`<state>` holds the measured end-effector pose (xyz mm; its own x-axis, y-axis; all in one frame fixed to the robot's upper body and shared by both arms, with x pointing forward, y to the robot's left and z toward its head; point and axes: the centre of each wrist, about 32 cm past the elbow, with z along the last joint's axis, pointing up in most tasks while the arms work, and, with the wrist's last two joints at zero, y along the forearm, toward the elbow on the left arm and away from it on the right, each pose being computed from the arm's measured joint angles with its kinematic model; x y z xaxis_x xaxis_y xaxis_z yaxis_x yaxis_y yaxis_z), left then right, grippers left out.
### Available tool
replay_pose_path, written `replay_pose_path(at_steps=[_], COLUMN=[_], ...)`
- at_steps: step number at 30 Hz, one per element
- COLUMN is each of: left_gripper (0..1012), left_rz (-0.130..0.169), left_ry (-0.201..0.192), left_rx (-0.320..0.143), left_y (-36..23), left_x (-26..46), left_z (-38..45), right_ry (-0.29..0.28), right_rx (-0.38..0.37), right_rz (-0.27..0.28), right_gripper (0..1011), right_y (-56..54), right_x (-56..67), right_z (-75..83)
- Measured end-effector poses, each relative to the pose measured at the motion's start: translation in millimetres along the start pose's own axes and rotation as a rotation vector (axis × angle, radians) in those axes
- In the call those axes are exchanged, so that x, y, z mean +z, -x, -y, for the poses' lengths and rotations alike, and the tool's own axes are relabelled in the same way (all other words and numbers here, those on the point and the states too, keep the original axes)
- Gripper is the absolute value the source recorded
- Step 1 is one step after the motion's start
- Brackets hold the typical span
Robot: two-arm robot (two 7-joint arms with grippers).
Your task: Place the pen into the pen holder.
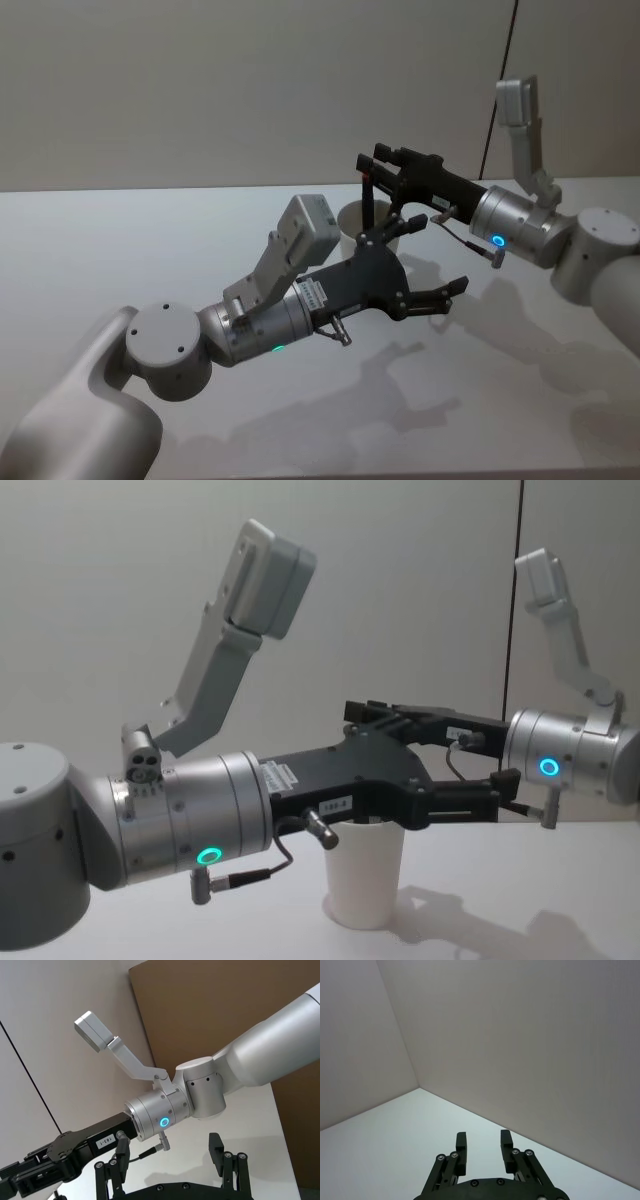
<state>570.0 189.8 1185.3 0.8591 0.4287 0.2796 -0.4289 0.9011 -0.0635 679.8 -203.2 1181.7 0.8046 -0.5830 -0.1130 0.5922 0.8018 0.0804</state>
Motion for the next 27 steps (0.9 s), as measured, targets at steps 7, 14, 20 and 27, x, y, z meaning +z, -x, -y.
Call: replay_pose_path(at_steps=[7, 14, 20, 27], left_gripper=[1004, 1004, 1004, 1004], left_rz=[0.000, 0.000, 0.000, 0.000], left_ry=[0.000, 0.000, 0.000, 0.000], left_rx=[0.000, 0.000, 0.000, 0.000], left_y=[0.0, 0.0, 0.0, 0.0], left_x=[0.0, 0.0, 0.0, 0.0], left_z=[0.0, 0.0, 0.0, 0.0], right_ry=[0.008, 0.005, 0.003, 0.002], right_rx=[-0.008, -0.014, -0.016, -0.018], right_rz=[0.002, 0.004, 0.005, 0.005], right_gripper=[567, 817, 957, 1001], right_y=[0.5, -0.8, -1.7, -2.2], right_x=[-1.5, -1.0, -0.8, -0.7], right_z=[0.3, 1.9, 2.9, 3.6])
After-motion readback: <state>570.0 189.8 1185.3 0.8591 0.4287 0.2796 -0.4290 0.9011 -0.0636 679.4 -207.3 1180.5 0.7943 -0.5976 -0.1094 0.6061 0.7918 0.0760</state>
